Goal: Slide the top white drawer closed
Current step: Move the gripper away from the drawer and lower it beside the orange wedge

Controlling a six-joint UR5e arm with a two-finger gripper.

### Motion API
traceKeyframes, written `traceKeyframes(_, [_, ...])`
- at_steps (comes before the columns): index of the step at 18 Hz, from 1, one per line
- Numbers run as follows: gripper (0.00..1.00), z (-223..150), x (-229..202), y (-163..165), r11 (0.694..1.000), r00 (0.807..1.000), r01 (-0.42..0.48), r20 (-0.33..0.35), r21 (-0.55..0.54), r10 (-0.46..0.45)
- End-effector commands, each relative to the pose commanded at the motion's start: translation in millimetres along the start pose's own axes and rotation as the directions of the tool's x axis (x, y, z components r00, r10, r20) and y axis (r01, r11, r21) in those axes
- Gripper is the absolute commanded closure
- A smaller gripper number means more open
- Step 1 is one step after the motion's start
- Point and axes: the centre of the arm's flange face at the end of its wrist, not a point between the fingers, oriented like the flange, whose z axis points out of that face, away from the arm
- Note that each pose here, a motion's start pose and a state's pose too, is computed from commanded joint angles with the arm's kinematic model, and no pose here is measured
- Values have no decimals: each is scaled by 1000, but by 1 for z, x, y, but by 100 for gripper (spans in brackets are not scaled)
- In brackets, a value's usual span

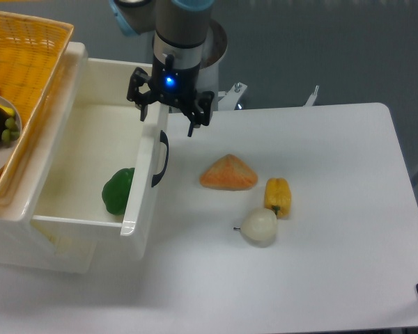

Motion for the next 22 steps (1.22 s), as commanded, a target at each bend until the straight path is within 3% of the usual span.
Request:
traceKeyframes(2, [0,0,-11,3,1000,1000,-18,5,-6,18])
traceKeyframes(4, [0,3,-46,10,999,999,35,-2,-9,-35])
traceKeyframes(10, [0,32,-100,24,993,997,80,7,-92,-80])
traceKeyframes(12, [0,38,-106,25,989,997,78,34,-124,-75])
traceKeyframes(17, [0,68,-111,31,978,996,86,17,-191,-85])
traceKeyframes(20, [0,80,-113,34,963,996,84,58,-256,-72])
traceKeyframes(22, [0,85,-116,30,957,992,124,60,-263,-112])
